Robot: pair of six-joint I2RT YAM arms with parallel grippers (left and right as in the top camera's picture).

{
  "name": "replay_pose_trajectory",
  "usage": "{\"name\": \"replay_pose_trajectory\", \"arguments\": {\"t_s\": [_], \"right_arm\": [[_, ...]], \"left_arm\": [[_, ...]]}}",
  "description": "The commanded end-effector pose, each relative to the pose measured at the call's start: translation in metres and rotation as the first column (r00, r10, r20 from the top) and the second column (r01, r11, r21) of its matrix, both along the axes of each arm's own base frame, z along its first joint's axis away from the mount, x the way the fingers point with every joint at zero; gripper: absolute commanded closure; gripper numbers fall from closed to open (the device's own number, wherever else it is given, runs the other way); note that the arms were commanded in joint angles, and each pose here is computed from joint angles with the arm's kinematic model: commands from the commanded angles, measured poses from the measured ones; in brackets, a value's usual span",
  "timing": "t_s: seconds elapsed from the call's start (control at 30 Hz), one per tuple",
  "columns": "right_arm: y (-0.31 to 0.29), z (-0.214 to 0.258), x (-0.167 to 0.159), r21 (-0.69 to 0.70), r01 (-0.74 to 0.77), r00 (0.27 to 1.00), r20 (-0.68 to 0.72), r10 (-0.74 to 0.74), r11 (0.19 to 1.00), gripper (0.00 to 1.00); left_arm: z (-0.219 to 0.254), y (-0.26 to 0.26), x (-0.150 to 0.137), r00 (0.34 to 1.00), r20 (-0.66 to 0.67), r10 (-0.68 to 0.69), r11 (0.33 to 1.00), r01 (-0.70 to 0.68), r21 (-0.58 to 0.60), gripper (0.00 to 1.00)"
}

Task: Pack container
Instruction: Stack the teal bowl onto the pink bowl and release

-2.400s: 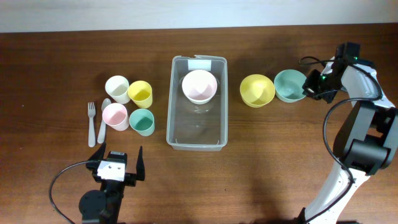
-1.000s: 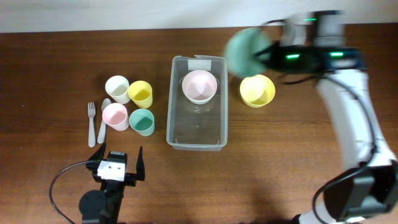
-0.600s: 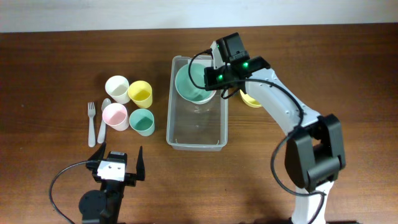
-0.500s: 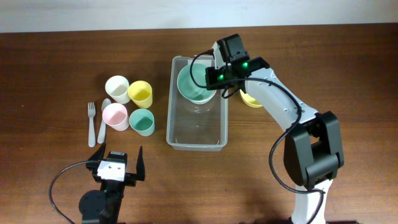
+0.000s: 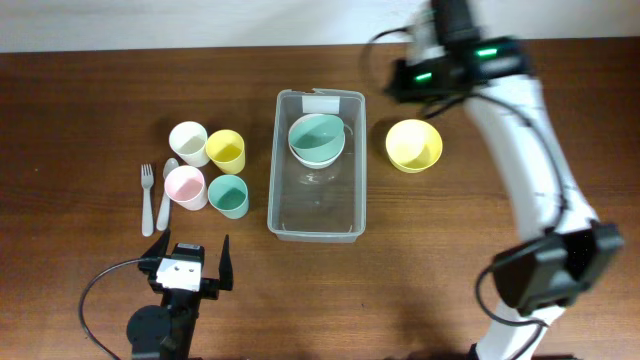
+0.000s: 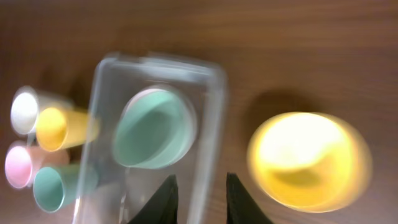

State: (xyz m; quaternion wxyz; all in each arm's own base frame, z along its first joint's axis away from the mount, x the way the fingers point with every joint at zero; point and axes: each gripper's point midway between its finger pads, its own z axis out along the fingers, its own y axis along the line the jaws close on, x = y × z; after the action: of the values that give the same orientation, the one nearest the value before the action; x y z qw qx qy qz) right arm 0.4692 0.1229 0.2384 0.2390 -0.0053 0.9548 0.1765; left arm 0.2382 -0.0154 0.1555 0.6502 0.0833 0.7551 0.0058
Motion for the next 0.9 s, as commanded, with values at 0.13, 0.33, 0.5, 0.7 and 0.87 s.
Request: {"name": "replay_pose_trajectory", "arguments": {"t_s": [0.13, 0.33, 0.5, 0.7, 0.87], "right_arm": [[0.005, 0.012, -0.026, 0.156, -0.185, 0.981, -0.024, 0.191, 0.97, 0.93], [0.072, -0.033, -0.023, -0.055, -0.303, 0.953, -0.044, 0.301, 0.952, 0.95], [0.115, -0.079, -0.012, -0.056, -0.347, 0.937, -0.076, 0.342, 0.936, 0.95], [0.128, -0.136, -0.014, -0.046, -0.368, 0.917, -0.186, 0.354, 0.929, 0.96], [0.125, -0.151, -0.027, -0.036, -0.375, 0.899, -0.259, 0.354, 0.926, 0.96]], "left_arm": [[-0.003, -0.003, 0.0, 1.0, -0.004, -0.017, 1.0, 0.017, 0.011, 0.0], [-0.003, -0.003, 0.0, 1.0, -0.004, -0.017, 1.0, 0.017, 0.011, 0.0], [-0.003, -0.003, 0.0, 1.0, -0.004, -0.017, 1.0, 0.017, 0.011, 0.0], [-0.003, -0.003, 0.0, 1.0, -0.004, -0.017, 1.0, 0.017, 0.011, 0.0], [-0.003, -0.003, 0.0, 1.0, -0.004, -0.017, 1.0, 0.017, 0.011, 0.0]]}}
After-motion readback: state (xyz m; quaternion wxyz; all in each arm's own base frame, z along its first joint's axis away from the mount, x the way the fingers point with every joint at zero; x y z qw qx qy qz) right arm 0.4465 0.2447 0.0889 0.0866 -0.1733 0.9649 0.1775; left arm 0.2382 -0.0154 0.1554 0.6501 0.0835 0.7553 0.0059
